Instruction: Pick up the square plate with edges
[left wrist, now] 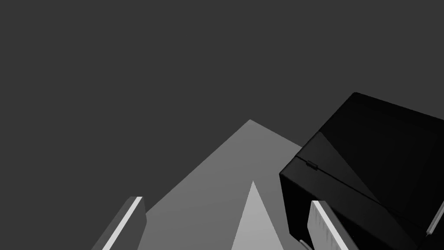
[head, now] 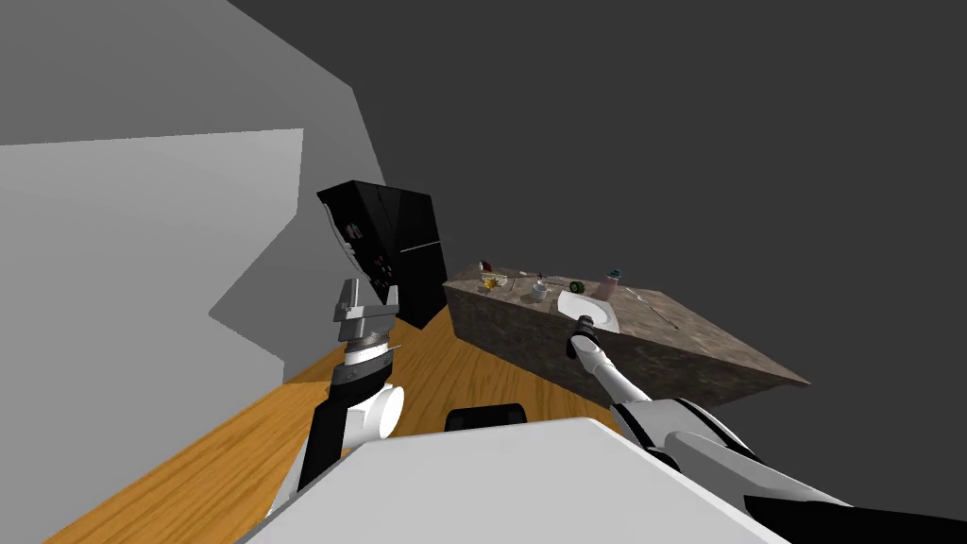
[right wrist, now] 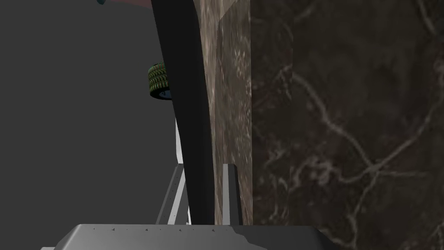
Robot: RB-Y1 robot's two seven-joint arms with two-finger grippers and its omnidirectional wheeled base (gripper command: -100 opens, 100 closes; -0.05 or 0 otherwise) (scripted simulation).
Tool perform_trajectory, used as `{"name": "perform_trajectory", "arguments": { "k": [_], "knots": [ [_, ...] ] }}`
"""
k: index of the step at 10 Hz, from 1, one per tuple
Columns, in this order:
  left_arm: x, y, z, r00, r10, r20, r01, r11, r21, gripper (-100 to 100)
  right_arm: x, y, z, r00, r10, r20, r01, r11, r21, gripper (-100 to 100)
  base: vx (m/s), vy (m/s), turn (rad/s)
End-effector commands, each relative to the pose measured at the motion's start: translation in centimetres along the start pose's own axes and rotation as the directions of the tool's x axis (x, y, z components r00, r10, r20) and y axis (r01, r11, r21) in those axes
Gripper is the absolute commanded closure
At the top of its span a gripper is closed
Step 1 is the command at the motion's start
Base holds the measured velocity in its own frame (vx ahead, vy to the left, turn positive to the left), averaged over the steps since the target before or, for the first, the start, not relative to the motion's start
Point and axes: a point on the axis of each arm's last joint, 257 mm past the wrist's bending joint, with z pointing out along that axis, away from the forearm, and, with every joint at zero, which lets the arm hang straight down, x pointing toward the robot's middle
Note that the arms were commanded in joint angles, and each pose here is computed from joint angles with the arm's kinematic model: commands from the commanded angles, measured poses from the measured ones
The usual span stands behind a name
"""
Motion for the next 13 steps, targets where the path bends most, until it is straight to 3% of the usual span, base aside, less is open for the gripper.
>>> {"name": "perform_trajectory", "arguments": {
  "k": [1,4,8,10,13],
  "knots": [
    [0.0,0.0,0.0,1.000,0.000,0.000,0.000,1.000,0.000,0,-1.4,-0.2,-0.3,0.999,-0.014,0.036,0.013,1.000,0.008,100,0.127,0.052,-0.261],
    [0.0,0.0,0.0,1.000,0.000,0.000,0.000,1.000,0.000,0,-4.1,-1.1,-0.8,0.994,-0.021,0.111,0.018,0.999,0.028,100,0.090,0.033,-0.275],
    [0.0,0.0,0.0,1.000,0.000,0.000,0.000,1.000,0.000,0,-7.9,-0.5,-2.3,0.975,-0.056,0.213,0.051,0.998,0.029,100,0.090,0.042,-0.255],
    [0.0,0.0,0.0,1.000,0.000,0.000,0.000,1.000,0.000,0,-8.5,-0.5,-2.5,0.972,-0.060,0.225,0.054,0.998,0.032,100,0.048,0.036,-0.052],
    [0.0,0.0,0.0,1.000,0.000,0.000,0.000,1.000,0.000,0,-11.7,0.3,-4.4,0.946,-0.075,0.315,0.069,0.997,0.028,100,0.074,0.047,-0.295]
  ]
}}
